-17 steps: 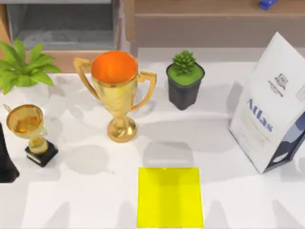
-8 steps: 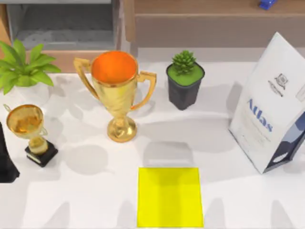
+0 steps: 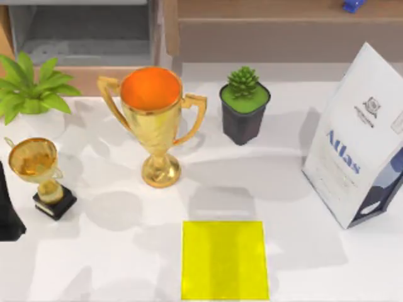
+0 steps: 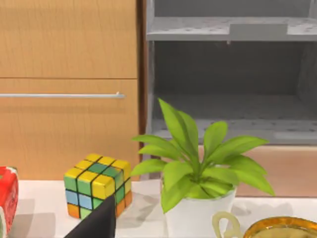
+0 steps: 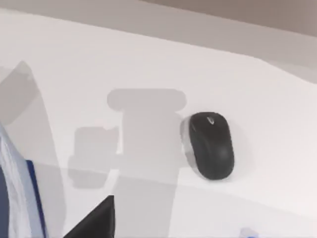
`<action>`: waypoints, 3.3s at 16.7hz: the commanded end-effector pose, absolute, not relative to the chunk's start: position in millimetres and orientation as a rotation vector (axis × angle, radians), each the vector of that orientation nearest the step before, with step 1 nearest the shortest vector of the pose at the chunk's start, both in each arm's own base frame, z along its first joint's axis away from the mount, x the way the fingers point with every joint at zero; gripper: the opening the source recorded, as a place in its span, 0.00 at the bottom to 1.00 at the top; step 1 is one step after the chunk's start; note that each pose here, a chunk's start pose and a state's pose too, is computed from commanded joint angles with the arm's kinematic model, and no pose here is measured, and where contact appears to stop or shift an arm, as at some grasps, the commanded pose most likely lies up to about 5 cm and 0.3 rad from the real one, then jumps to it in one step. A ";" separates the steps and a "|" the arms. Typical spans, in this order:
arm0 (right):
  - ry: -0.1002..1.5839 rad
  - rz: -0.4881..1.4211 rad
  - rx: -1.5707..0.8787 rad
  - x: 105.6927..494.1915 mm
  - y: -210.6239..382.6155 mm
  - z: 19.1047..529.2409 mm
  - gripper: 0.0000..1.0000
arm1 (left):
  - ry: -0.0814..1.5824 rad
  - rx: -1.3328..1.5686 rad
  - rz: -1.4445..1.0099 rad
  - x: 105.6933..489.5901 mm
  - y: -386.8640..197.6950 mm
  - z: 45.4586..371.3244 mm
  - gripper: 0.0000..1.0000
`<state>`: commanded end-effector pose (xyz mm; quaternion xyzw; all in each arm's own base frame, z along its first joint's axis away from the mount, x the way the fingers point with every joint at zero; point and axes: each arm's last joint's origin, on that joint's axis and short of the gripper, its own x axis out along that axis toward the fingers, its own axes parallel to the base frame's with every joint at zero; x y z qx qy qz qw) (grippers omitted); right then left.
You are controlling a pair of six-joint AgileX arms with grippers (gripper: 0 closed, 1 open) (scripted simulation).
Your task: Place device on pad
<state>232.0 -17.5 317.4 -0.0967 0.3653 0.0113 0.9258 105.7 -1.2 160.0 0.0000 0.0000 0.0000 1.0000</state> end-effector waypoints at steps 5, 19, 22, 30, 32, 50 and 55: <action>1.080 0.127 -0.256 352.7 -32.5 310.5 1.00 | 0.000 0.000 0.000 105.7 -1.2 160.0 1.00; 1.558 0.228 -0.233 462.1 -80.4 202.1 1.00 | 0.000 0.000 0.000 105.7 -1.2 160.0 1.00; 1.558 0.232 -0.235 462.6 -78.0 200.8 1.00 | 0.000 0.000 0.000 105.7 -1.2 160.0 1.00; 1.550 0.226 -0.234 464.6 -80.9 117.8 1.00 | 0.000 0.000 0.000 105.7 -1.2 160.0 1.00; 1.557 0.228 -0.233 462.4 -80.7 103.9 1.00 | 0.000 0.000 0.000 105.7 -1.2 160.0 1.00; 1.558 0.228 -0.233 462.2 -80.7 102.1 0.00 | 0.000 0.000 0.000 105.7 -1.2 160.0 1.00; 1.558 0.228 -0.233 462.2 -80.7 102.1 0.00 | 0.000 0.000 0.000 105.7 -1.2 160.0 1.00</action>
